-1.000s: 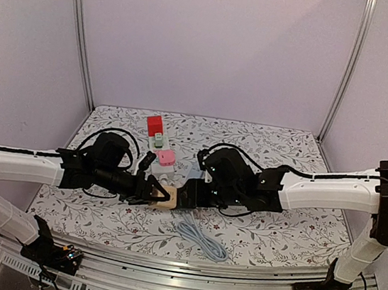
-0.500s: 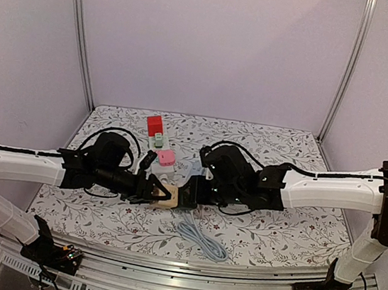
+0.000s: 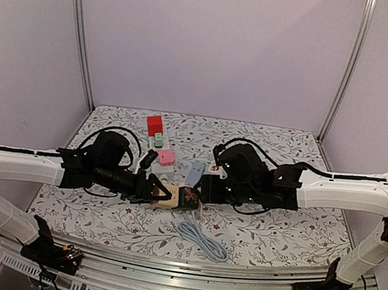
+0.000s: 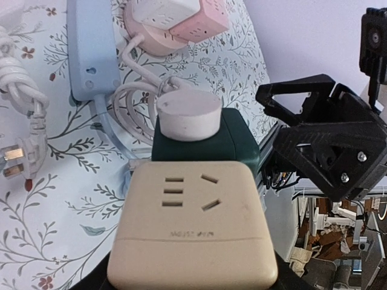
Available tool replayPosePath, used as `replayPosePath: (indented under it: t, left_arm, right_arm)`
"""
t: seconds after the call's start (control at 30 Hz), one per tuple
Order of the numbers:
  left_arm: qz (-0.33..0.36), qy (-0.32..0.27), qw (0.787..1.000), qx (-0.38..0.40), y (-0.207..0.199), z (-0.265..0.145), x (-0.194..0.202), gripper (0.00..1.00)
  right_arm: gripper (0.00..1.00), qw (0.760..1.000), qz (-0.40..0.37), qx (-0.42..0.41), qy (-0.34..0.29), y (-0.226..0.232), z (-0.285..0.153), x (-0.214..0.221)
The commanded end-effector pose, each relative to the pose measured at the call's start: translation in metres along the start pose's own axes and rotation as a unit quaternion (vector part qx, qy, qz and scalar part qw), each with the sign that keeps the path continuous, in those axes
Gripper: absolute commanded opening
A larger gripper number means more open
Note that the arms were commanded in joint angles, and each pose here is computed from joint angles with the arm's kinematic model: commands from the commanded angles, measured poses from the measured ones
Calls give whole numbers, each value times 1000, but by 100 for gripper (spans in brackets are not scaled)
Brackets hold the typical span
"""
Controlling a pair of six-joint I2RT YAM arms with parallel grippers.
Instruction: Pull the plug off the socket
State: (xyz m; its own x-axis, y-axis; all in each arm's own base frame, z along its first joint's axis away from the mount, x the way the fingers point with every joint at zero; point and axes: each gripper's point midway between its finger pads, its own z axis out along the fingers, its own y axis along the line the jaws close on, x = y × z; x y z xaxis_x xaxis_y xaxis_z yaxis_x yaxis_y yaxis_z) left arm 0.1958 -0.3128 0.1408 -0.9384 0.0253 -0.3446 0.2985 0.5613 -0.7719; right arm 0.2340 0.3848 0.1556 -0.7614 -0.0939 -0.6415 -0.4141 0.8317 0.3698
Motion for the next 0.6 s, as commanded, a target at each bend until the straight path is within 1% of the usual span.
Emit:
replayPosePath:
  t: [0.0, 0.1, 0.27, 0.43, 0.57]
  left_arm:
    - [54, -54, 994, 80, -49, -16, -27, 8]
    - [47, -51, 994, 81, -53, -18, -28, 8]
    - [10, -46, 999, 22, -33, -20, -28, 8]
    - [-9, -56, 997, 45, -36, -20, -28, 8]
    - [-33, -61, 997, 44, -35, -21, -30, 8]
  right_arm:
    - [70, 999, 36, -35, -2, 13, -12, -5]
    - [82, 999, 26, -39, -10, 13, -16, -7]
    - [92, 999, -1, -35, -10, 5, -21, -1]
    - [95, 998, -4, -60, 8, 14, -21, 7]
    - [96, 996, -49, -70, 18, 24, -17, 19]
